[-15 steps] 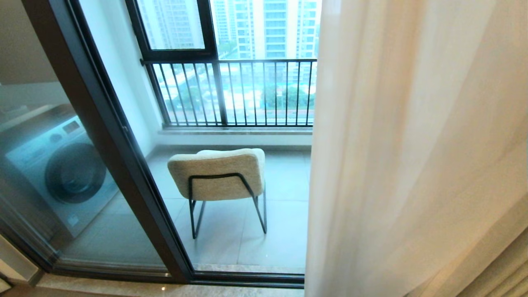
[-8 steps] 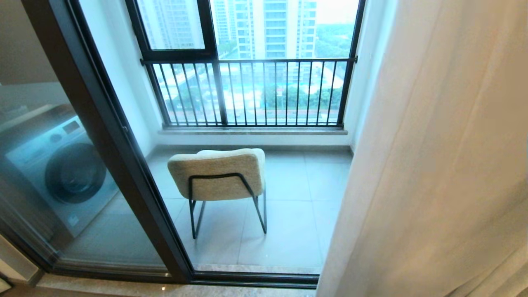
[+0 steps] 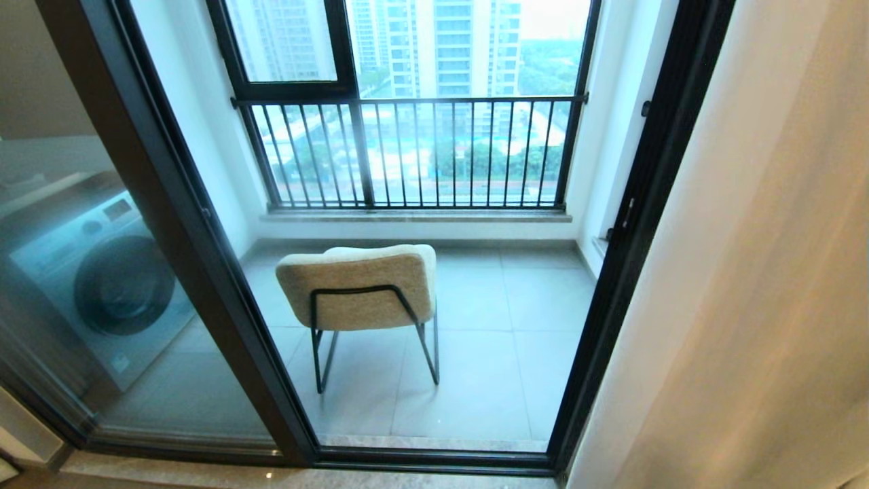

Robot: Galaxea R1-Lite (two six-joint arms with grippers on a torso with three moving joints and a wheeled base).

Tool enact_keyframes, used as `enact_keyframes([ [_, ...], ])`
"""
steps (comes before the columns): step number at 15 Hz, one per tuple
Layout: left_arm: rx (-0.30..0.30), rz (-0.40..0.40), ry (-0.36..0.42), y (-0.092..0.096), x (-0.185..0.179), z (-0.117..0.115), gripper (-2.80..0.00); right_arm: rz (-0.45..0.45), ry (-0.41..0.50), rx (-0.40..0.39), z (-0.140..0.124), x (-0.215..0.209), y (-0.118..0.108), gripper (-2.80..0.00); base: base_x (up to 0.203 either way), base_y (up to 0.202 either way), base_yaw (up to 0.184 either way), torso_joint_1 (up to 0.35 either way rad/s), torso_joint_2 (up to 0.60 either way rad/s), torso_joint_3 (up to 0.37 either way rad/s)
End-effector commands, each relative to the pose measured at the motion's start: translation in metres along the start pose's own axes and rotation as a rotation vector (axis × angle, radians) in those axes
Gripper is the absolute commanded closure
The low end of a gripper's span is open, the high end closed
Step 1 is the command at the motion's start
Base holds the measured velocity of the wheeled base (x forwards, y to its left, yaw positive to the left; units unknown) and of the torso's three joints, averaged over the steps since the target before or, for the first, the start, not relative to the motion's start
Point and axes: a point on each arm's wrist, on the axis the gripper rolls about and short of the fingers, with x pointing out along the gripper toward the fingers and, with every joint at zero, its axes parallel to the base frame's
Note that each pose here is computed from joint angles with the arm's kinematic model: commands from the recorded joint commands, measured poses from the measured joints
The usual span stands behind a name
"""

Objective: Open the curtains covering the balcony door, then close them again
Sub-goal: Pull the inner curtains open on both sides

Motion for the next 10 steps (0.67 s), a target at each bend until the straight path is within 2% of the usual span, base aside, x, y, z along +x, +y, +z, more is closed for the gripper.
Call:
enact_keyframes([
  [1,0.0,0.0,0.0,0.0,0.0,0.0,0.0,0.039,0.001,0.004,0.004,-0.005,0.005,0.0,0.0,0.0,0.0,0.0,0.0,0.0],
  [3,0.0,0.0,0.001,0.0,0.0,0.0,0.0,0.141,0.001,0.028,0.016,-0.018,0.021,0.0,0.0,0.0,0.0,0.0,0.0,0.0],
  [5,0.0,0.0,0.0,0.0,0.0,0.0,0.0,0.28,-0.014,0.068,0.033,-0.035,0.038,0.0,0.0,0.0,0.0,0.0,0.0,0.0],
  [8,0.0,0.0,0.0,0.0,0.0,0.0,0.0,0.543,-0.027,0.132,0.057,-0.064,0.06,0.0,0.0,0.0,0.0,0.0,0.0,0.0],
  [10,0.0,0.0,0.0,0.0,0.0,0.0,0.0,0.747,-0.02,0.207,0.07,-0.084,0.075,0.0,0.0,0.0,0.0,0.0,0.0,0.0],
])
